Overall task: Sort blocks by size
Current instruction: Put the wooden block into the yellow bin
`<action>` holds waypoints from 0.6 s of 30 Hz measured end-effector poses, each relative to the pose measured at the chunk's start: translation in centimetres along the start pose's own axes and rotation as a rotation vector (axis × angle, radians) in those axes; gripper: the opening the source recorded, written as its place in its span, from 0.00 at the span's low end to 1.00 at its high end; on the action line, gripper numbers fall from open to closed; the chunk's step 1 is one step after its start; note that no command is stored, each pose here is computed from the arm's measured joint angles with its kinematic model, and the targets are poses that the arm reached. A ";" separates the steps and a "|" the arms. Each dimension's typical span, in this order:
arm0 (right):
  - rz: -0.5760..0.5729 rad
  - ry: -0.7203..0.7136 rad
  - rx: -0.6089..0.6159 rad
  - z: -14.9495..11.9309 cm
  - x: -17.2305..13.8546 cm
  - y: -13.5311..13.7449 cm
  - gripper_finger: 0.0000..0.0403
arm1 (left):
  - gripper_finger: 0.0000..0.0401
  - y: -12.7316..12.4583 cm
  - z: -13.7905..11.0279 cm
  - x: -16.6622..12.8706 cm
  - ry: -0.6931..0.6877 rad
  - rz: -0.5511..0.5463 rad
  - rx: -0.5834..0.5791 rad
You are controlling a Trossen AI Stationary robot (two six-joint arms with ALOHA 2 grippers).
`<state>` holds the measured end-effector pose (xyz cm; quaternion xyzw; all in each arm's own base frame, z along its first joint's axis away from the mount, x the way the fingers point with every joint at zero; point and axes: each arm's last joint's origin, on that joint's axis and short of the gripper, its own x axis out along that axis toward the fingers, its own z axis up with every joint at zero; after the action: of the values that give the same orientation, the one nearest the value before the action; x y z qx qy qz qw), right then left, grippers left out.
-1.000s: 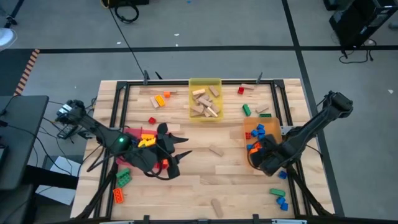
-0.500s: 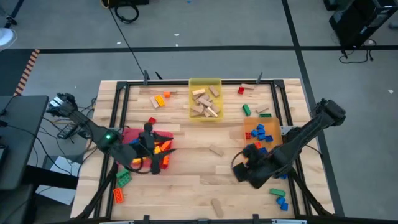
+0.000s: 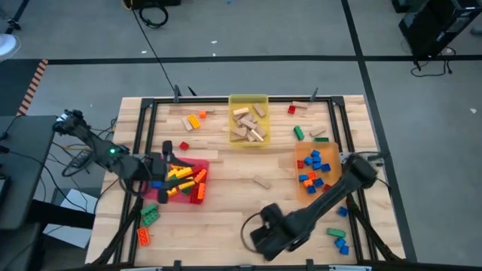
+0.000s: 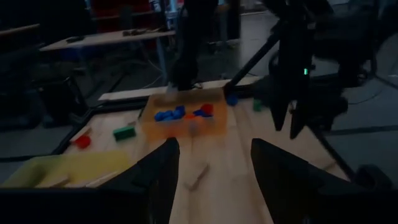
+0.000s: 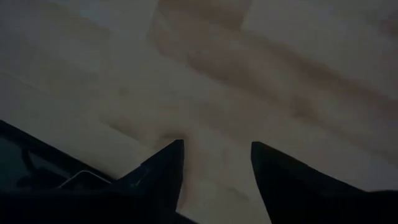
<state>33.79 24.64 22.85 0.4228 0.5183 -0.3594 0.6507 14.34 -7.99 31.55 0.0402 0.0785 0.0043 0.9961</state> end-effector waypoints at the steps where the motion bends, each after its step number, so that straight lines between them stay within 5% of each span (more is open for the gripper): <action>1: -0.009 0.013 0.010 -0.4 0.6 0.7 0.49 | 0.52 0.2 -0.1 -0.3 -0.007 -0.009 -0.003; 9: 0.006 0.066 0.093 -2.9 4.0 4.7 0.47 | 0.52 1.1 -1.5 -1.5 0.018 -0.027 0.013; 18: -0.108 0.113 0.073 -4.0 6.7 5.0 0.47 | 0.52 1.1 -1.6 -1.7 0.028 -0.028 0.019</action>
<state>38.18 30.06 16.71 0.4374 0.5628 -0.3882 0.5841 12.44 -6.75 30.29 0.0487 0.0932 -0.0096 0.9944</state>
